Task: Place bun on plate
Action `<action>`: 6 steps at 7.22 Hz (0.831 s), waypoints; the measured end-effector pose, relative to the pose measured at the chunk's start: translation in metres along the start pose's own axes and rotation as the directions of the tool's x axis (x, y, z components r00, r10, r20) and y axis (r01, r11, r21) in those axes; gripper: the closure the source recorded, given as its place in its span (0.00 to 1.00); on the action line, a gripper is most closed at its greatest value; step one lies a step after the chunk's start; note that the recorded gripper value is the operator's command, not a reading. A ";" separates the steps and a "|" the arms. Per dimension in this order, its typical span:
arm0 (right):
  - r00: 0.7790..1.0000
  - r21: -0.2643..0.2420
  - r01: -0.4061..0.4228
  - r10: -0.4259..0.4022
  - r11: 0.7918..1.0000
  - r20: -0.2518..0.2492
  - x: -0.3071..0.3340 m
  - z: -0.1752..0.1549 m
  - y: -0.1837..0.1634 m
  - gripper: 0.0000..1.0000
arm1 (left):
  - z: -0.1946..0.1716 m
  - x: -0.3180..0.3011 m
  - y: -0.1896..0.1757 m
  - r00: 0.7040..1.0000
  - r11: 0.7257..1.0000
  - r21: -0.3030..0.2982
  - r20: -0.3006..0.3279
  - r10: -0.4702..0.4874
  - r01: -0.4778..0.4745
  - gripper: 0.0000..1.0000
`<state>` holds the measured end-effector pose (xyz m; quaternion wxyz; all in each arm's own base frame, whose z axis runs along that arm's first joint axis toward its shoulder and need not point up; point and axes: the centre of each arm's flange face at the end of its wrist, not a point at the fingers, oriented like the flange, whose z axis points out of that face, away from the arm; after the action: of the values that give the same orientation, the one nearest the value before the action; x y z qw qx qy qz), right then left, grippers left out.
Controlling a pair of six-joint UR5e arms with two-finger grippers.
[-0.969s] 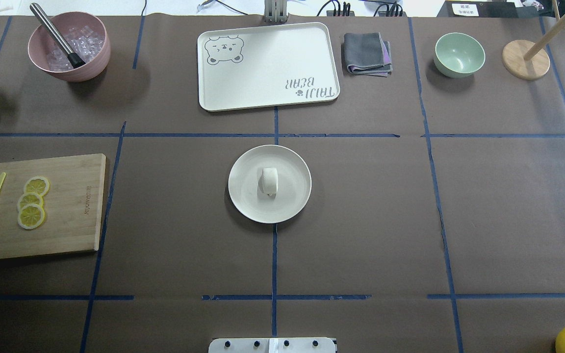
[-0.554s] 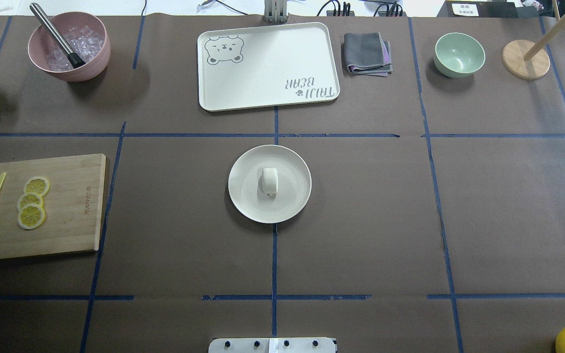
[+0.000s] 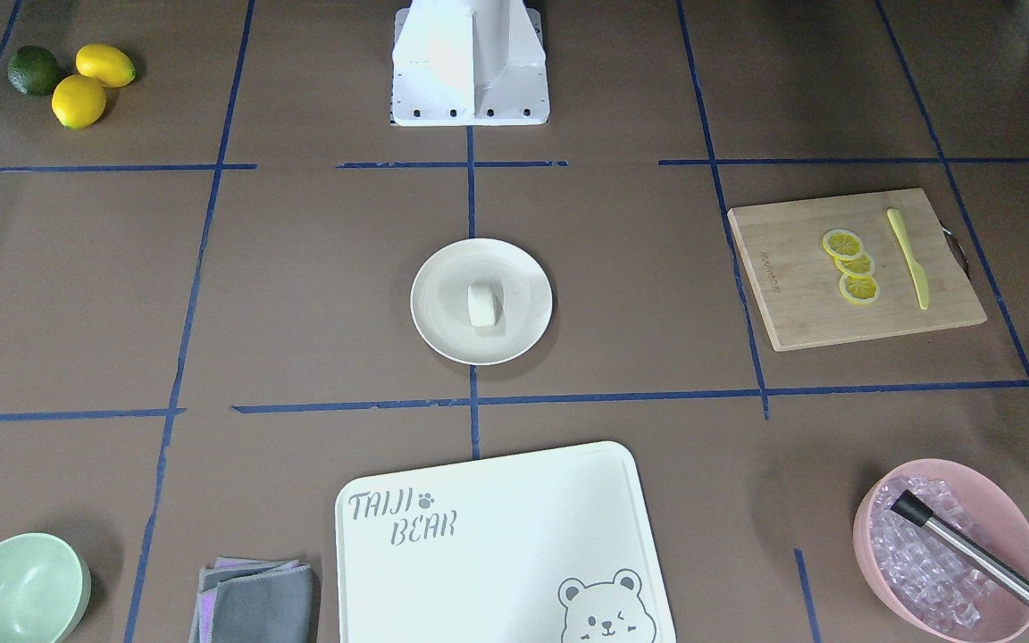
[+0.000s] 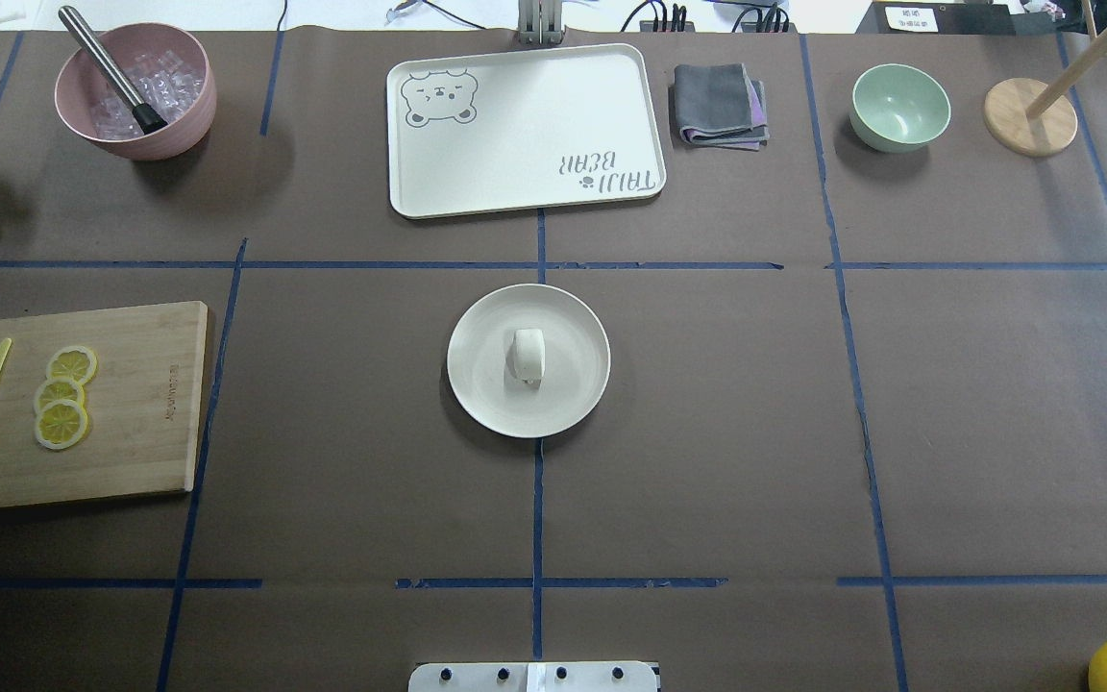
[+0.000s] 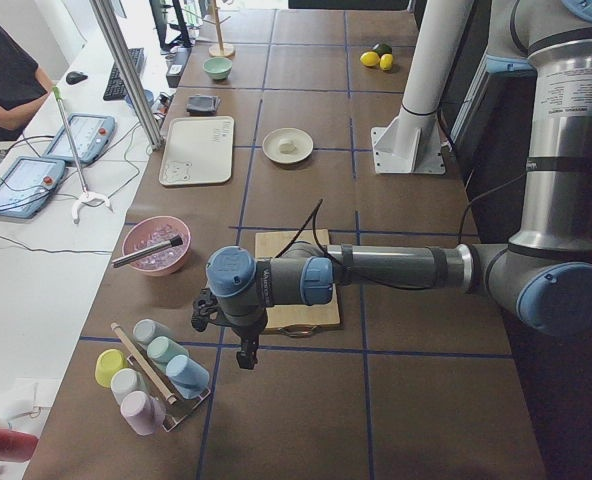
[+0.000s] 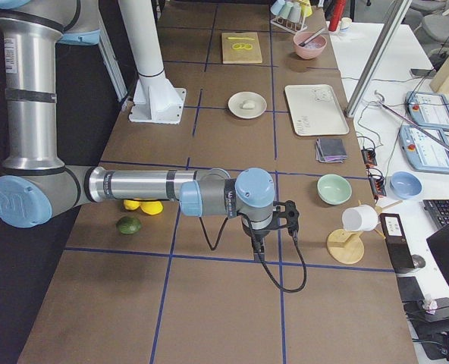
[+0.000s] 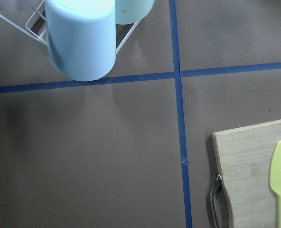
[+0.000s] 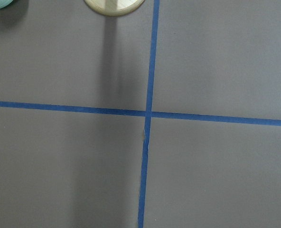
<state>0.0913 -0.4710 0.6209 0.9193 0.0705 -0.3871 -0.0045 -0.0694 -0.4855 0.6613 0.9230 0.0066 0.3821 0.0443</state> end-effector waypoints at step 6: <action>1.000 0.008 0.007 -0.007 1.000 -0.001 -0.003 -0.003 -0.005 0.00 | -0.002 0.001 -0.002 1.000 1.000 0.004 0.000 0.001 -0.001 0.00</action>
<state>0.0919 -0.4749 0.6159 0.9192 0.0755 -0.3864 -0.0062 -0.0701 -0.4870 0.6595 0.9231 0.0086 0.3820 0.0442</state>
